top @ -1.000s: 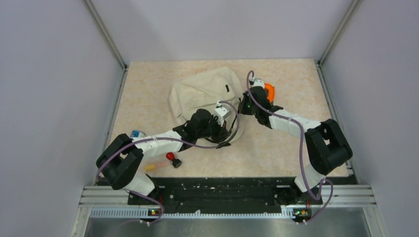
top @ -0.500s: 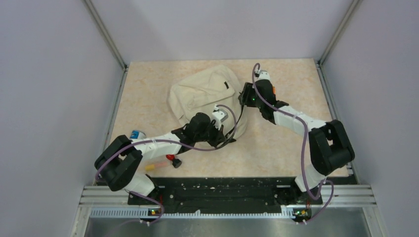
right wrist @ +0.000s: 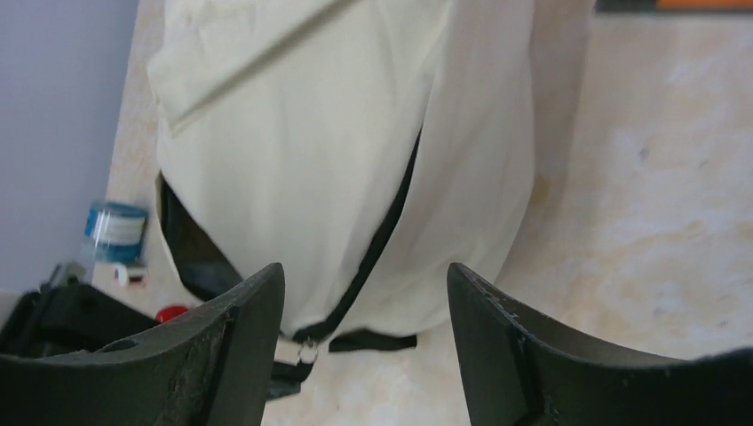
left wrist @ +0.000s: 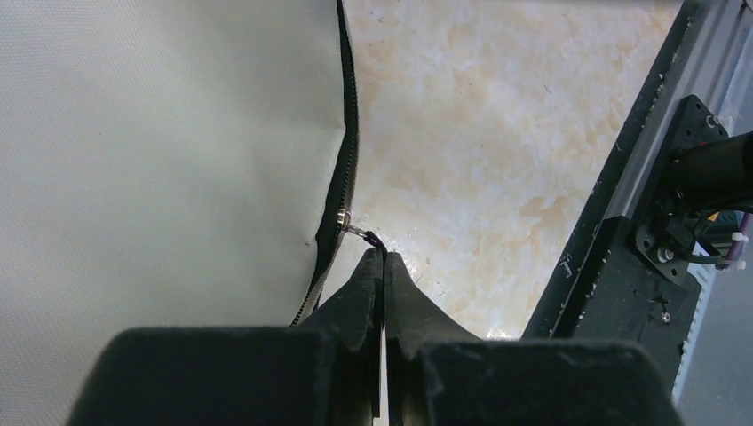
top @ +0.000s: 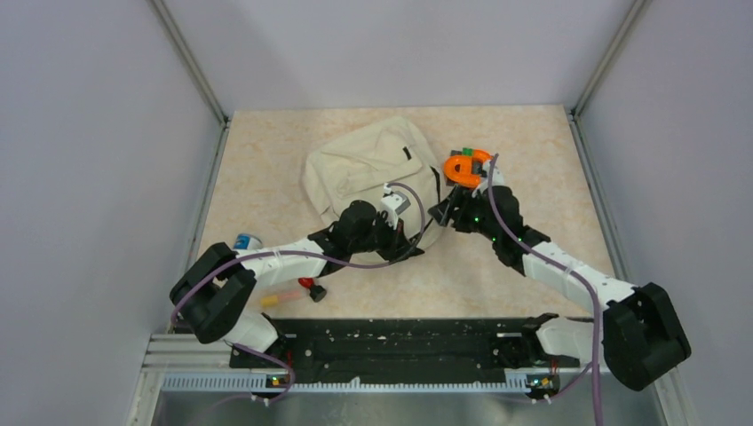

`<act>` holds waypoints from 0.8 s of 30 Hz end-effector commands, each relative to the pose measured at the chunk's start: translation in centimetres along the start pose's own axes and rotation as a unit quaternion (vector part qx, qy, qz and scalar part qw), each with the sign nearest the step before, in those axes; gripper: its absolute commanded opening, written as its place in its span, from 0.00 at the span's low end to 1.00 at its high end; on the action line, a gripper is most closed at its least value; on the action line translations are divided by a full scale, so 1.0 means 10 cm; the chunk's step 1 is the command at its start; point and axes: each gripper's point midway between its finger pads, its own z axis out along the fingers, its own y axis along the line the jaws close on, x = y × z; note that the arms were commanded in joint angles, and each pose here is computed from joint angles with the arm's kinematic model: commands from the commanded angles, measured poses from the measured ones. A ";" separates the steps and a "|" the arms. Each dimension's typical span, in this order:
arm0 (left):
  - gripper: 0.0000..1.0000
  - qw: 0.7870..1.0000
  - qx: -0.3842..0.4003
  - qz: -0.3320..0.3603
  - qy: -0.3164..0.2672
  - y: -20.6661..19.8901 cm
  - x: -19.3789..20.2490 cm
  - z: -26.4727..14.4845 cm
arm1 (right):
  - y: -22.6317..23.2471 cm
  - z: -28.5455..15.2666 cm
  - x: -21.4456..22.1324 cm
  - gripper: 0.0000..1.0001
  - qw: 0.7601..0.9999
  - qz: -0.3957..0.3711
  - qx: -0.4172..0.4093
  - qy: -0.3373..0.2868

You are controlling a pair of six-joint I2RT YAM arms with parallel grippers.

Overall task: Pack the student bag
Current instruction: Zip the student bag at the center of the board.

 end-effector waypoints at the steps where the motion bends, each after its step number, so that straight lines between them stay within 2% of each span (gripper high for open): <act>1: 0.00 0.998 0.036 0.011 -0.040 -0.19 -0.28 0.01 | 0.41 -0.02 0.31 0.67 0.997 0.031 -0.063 0.033; 8: 0.00 0.998 0.037 0.008 -0.051 -0.20 -0.32 0.00 | 0.50 0.15 0.53 0.67 0.994 0.047 -0.083 0.052; 12: 0.00 0.998 0.030 0.012 -0.054 -0.19 -0.34 -0.03 | 0.46 0.23 0.53 0.67 0.996 0.035 -0.067 0.055; 15: 0.00 0.998 0.029 0.015 -0.054 -0.19 -0.35 -0.04 | 0.40 0.25 0.55 0.63 0.996 0.031 -0.055 0.056; 21: 0.00 0.998 0.020 0.018 -0.053 -0.17 -0.36 -0.07 | 0.33 0.23 0.45 0.30 0.999 0.033 -0.037 0.023; 24: 0.00 0.998 0.018 0.022 -0.062 -0.17 -0.38 -0.11 | 0.36 0.20 0.23 0.09 0.999 0.015 -0.032 -0.014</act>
